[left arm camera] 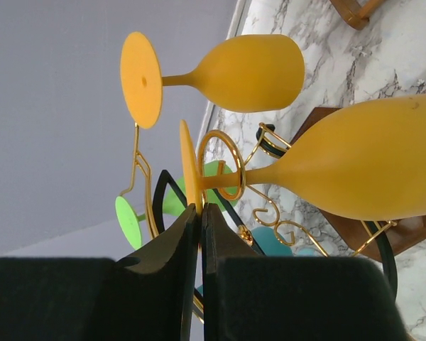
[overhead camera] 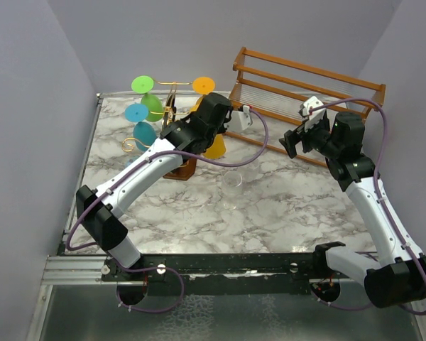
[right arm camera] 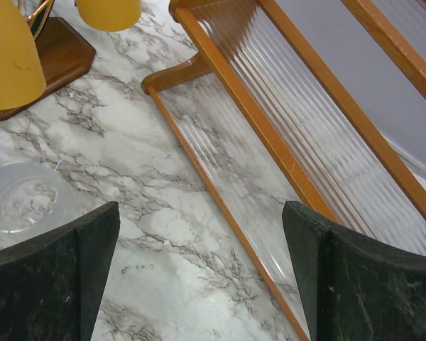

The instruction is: Place the wine glass upside down on the wine glass rack

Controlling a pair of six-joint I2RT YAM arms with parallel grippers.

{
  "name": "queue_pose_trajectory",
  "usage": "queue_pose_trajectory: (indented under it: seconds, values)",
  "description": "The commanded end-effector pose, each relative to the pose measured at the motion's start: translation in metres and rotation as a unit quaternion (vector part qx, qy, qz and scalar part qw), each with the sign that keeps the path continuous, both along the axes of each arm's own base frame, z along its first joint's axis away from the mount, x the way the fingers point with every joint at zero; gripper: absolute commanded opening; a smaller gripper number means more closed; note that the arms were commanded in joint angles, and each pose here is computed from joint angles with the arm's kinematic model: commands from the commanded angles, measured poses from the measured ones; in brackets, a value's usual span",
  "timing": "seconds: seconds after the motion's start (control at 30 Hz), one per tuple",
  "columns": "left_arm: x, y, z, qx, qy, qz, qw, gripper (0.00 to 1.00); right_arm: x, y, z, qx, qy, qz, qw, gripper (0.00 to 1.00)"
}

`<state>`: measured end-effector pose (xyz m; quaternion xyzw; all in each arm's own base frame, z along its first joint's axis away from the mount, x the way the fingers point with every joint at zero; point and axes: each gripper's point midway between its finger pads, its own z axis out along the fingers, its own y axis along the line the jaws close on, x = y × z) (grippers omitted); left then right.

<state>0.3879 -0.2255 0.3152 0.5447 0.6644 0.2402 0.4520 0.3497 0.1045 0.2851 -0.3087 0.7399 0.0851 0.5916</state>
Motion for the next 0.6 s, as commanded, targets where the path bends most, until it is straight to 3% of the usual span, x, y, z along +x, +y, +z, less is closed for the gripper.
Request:
queue_pose_trajectory:
  seconds: [0.0,0.57]
  values:
    - [-0.008,-0.002,0.001,-0.016,0.006,-0.005,1.000,0.10,-0.001,0.002,0.008,0.005,-0.018,0.011,1.000,0.96]
    - [-0.015,-0.006,-0.018,-0.013,0.058,-0.004,0.998,0.26,-0.001,0.002,0.006,0.005,-0.016,0.012,1.000,0.96]
